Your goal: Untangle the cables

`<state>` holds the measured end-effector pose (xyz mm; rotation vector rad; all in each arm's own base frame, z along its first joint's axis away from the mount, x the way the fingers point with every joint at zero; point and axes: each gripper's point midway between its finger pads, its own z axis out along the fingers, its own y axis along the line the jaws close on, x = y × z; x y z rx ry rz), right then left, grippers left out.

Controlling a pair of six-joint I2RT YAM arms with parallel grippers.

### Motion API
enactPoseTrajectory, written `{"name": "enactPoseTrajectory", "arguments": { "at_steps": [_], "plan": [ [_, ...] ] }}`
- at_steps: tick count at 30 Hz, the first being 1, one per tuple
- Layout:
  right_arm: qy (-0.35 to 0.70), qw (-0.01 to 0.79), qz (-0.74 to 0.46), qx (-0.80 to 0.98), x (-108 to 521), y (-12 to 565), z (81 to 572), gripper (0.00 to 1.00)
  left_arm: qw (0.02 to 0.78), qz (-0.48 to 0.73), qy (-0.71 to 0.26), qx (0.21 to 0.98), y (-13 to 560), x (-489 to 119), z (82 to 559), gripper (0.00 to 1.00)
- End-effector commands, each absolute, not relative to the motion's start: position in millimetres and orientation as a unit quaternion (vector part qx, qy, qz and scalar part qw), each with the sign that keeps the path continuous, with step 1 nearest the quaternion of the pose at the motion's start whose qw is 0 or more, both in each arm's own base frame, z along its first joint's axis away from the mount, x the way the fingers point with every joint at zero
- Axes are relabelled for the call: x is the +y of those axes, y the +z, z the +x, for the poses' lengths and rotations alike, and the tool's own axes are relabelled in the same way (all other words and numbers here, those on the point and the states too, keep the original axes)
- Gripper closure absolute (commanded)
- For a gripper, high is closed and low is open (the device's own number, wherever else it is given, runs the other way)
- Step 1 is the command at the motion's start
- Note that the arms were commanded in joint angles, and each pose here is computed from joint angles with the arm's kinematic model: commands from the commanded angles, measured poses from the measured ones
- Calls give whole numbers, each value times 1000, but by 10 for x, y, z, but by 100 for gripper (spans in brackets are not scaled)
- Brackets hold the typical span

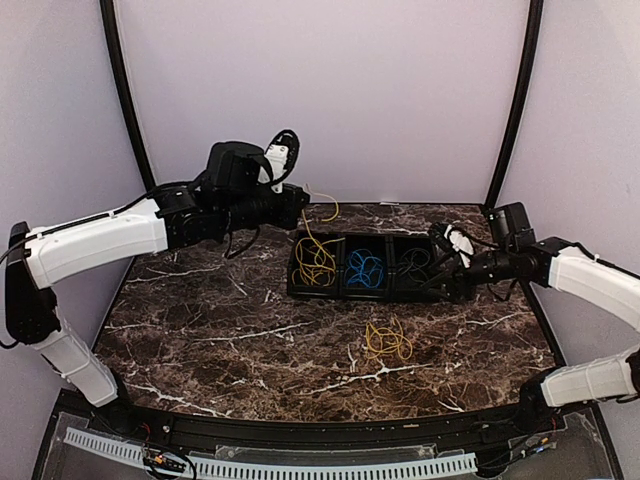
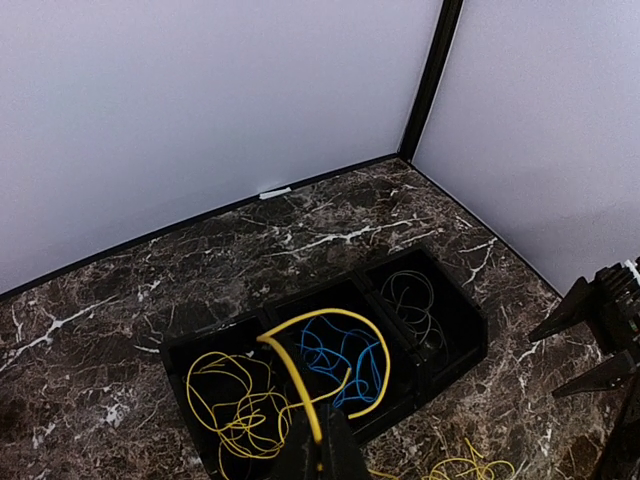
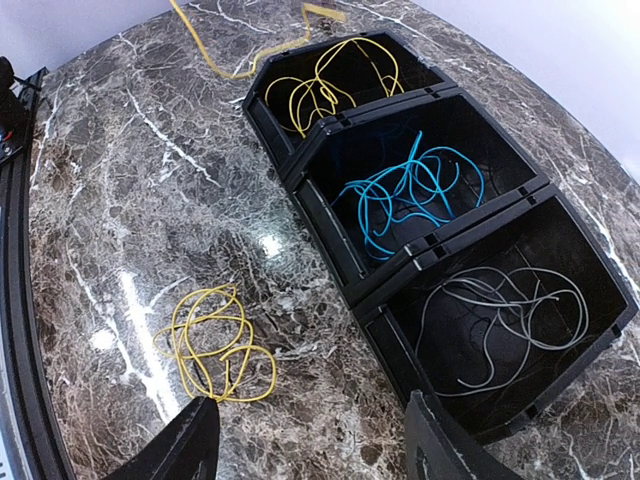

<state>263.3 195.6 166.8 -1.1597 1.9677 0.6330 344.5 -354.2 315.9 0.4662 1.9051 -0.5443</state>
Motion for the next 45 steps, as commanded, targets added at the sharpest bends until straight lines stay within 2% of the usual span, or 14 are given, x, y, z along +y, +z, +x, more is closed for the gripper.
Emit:
{"name": "enactPoseTrajectory", "arguments": {
  "at_steps": [1,14,31,37,45],
  "plan": [
    [236,398,-449,765,1903,1724,2710,35,535,195,-221,792,3093,-3566,3616,100],
    [223,394,-450,769,1844,1647,2724,35,491,224,-120,833,2127,-3667,4197,100],
    [227,385,-452,772,1839,1599,2714,34,441,197,-93,870,1260,-3788,4723,100],
    [238,379,-456,769,1862,1580,2679,34,417,200,-111,880,1106,-3854,4676,100],
    [244,368,-460,770,1874,1536,2666,34,398,169,-123,893,1224,-3691,4459,100]
  ]
}}
